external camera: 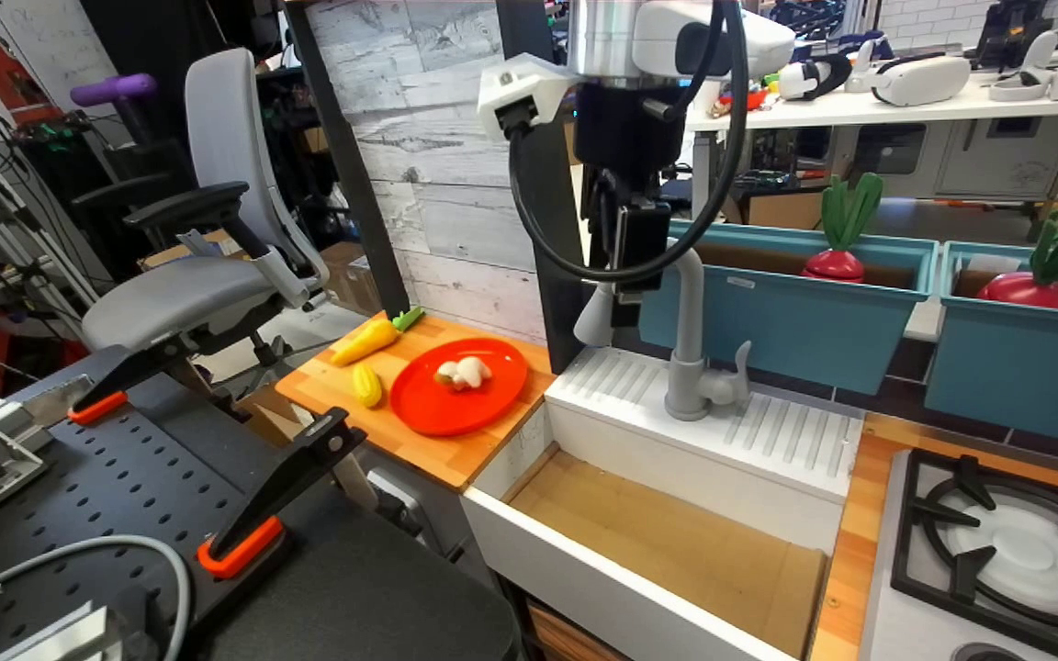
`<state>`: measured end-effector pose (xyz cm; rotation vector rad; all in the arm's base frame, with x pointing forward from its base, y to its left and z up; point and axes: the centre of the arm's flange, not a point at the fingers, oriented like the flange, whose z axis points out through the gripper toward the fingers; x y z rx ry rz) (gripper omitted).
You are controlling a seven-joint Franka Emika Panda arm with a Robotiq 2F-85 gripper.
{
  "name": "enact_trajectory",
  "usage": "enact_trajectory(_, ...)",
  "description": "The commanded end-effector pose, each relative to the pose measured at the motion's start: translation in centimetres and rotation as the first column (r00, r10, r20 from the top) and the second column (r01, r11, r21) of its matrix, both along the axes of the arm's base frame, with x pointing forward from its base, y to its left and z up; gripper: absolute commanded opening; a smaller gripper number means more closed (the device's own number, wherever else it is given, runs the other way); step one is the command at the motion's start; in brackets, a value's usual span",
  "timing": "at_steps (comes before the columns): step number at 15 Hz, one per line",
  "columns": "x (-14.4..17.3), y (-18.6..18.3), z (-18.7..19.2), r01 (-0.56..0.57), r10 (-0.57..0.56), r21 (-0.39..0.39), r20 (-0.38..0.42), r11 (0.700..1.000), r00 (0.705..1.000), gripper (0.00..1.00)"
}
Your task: Slightly slide the spout to the right
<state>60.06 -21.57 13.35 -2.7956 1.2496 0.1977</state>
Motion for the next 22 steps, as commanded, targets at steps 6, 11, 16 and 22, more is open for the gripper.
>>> enact_trajectory(6,-2.3,-3.3,1.5,-0.03,0.027,-0.138,-0.024,0.99,0.999,1.0)
enact_trajectory(11,-2.2,-3.0,1.4,-0.045,0.044,-0.121,-0.012,0.992,0.999,1.0)
enact_trajectory(16,-2.8,-1.0,1.9,-0.096,0.103,-0.104,0.061,0.99,0.993,1.0)
enact_trajectory(22,-3.6,0.9,3.1,-0.178,0.193,-0.136,0.106,0.975,0.975,1.0)
